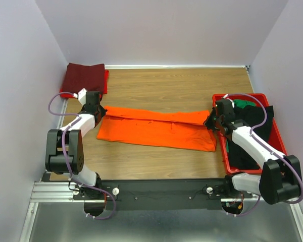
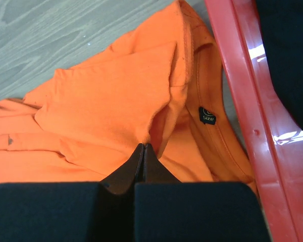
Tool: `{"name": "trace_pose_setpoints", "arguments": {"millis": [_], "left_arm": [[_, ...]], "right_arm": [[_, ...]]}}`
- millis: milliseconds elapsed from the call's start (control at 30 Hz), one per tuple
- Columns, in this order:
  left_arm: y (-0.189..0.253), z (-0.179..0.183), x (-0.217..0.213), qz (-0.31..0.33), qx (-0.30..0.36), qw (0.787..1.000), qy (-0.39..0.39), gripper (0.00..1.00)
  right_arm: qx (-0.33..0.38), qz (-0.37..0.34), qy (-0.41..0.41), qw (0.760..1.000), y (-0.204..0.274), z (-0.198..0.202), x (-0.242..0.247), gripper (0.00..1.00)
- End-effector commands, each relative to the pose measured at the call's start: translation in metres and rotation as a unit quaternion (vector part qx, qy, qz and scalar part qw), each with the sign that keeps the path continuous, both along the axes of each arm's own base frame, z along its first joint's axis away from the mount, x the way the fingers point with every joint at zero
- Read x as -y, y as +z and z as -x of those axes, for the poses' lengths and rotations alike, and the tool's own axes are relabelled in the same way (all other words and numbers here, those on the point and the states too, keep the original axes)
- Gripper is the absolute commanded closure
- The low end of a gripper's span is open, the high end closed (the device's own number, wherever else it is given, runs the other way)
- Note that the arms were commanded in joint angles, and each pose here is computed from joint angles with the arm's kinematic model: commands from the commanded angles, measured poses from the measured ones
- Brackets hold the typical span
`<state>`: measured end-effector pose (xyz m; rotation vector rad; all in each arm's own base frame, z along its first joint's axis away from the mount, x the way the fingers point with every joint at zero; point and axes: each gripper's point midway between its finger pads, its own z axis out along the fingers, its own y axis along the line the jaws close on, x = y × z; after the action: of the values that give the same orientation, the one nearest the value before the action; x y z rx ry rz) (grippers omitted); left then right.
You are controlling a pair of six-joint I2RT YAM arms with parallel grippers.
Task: Fold and stack the t-shirts
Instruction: Fold the tshirt
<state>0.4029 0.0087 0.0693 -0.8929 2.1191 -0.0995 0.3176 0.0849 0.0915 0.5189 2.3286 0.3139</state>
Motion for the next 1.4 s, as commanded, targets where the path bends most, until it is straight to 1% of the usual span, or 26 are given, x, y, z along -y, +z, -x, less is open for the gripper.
{"name": "trace_pose_setpoints", "arguments": {"millis": [0, 100, 267, 367, 433, 467, 500, 533, 567, 600, 633, 667, 700, 733, 767, 800, 833, 900, 933, 1000, 1067, 1100, 1167, 1233, 1333, 1367], "left_arm": [[0.009, 0.001, -0.006, -0.004, 0.023, 1.0, 0.015, 1.0], [0.009, 0.002, -0.017, -0.003, 0.023, 0.999, 0.028, 1.0], [0.001, 0.008, -0.019, 0.0, 0.014, 0.999, 0.031, 1.0], [0.0, 0.007, -0.019, 0.003, 0.021, 0.999, 0.027, 1.0], [0.004, 0.002, -0.012, 0.011, 0.034, 0.999, 0.004, 1.0], [0.004, 0.001, -0.01, 0.014, 0.039, 0.999, -0.003, 0.99], [0.006, 0.0, -0.002, 0.023, 0.05, 0.998, -0.021, 0.9], [0.008, -0.001, 0.001, 0.028, 0.057, 0.998, -0.028, 0.84], [0.009, -0.001, 0.003, 0.032, 0.063, 0.997, -0.036, 0.77], [0.01, 0.004, 0.005, 0.034, 0.069, 0.996, -0.039, 0.72], [0.013, 0.005, 0.006, 0.035, 0.075, 0.996, -0.04, 0.64], [0.012, 0.009, 0.005, 0.033, 0.075, 0.996, -0.038, 0.62], [0.02, 0.011, 0.003, 0.029, 0.083, 0.996, -0.033, 0.62], [0.023, 0.013, 0.002, 0.026, 0.084, 0.996, -0.029, 0.62], [0.025, 0.015, 0.001, 0.025, 0.085, 0.996, -0.023, 0.62], [0.032, 0.016, 0.003, 0.024, 0.09, 0.995, -0.02, 0.63], [0.03, 0.021, 0.002, 0.017, 0.08, 0.997, -0.009, 0.64], [0.035, 0.022, 0.019, 0.013, 0.077, 0.997, -0.014, 0.66], [0.028, 0.03, 0.017, -0.004, 0.053, 0.999, 0.002, 0.66], [0.024, 0.035, 0.023, -0.002, 0.04, 0.999, 0.013, 0.75], [0.018, 0.042, 0.035, -0.003, 0.031, 0.999, 0.005, 0.79], [0.011, 0.045, 0.039, -0.002, 0.025, 1.0, 0.003, 0.83], [0.002, 0.047, 0.048, -0.001, 0.016, 1.0, -0.009, 0.86], [-0.014, 0.049, 0.052, -0.005, -0.007, 1.0, -0.017, 0.92], [-0.035, 0.052, 0.056, -0.01, -0.04, 0.999, -0.031, 0.97], [-0.041, 0.054, 0.056, -0.01, -0.05, 0.998, -0.033, 0.97]], "right_arm": [[-0.006, 0.001, -0.021, 1.0, -0.004, 0.009, 0.008, 0.99], [-0.013, -0.005, -0.021, 1.0, -0.008, 0.012, 0.006, 0.99], [-0.031, -0.003, -0.029, 0.999, -0.02, 0.016, 0.008, 0.99], [-0.035, -0.004, -0.033, 0.999, -0.023, 0.017, 0.008, 0.93], [-0.037, -0.006, -0.032, 0.999, -0.023, 0.016, 0.008, 0.82], [-0.034, -0.005, -0.032, 0.999, -0.022, 0.015, 0.008, 0.79], [-0.033, -0.004, -0.03, 0.999, -0.021, 0.015, 0.007, 0.75], [-0.031, -0.003, -0.03, 0.999, -0.019, 0.014, 0.007, 0.71], [-0.025, -0.003, -0.027, 0.999, -0.015, 0.011, 0.007, 0.63], [-0.021, -0.003, -0.024, 1.0, -0.012, 0.01, 0.007, 0.59], [-0.011, -0.001, -0.012, 1.0, -0.005, 0.007, 0.004, 0.56], [-0.007, -0.006, -0.002, 1.0, -0.001, 0.006, 0.001, 0.49], [0.004, -0.007, 0.011, 1.0, 0.008, 0.004, -0.003, 0.45], [0.01, -0.006, 0.019, 1.0, 0.012, 0.002, -0.006, 0.45], [0.014, 0.004, 0.018, 1.0, 0.014, 0.0, -0.007, 0.43], [0.016, 0.011, 0.037, 0.999, 0.016, 0.002, -0.02, 0.43], [0.017, 0.017, 0.044, 0.999, 0.019, -0.002, -0.028, 0.42], [0.017, 0.031, 0.058, 0.998, 0.017, -0.002, -0.047, 0.42], [0.0, 0.037, 0.063, 0.997, 0.006, -0.002, -0.052, 0.42], [-0.004, 0.041, 0.065, 0.997, 0.003, -0.007, -0.06, 0.42], [-0.013, 0.045, 0.071, 0.996, -0.007, -0.011, -0.067, 0.42], [-0.014, 0.046, 0.07, 0.996, -0.009, -0.013, -0.068, 0.42], [-0.02, 0.053, 0.069, 0.996, -0.019, -0.02, -0.07, 0.43], [-0.019, 0.058, 0.066, 0.996, -0.02, -0.028, -0.072, 0.42], [-0.034, 0.064, 0.068, 0.995, -0.035, -0.034, -0.076, 0.42], [-0.038, 0.067, 0.068, 0.995, -0.039, -0.035, -0.076, 0.42]]}}
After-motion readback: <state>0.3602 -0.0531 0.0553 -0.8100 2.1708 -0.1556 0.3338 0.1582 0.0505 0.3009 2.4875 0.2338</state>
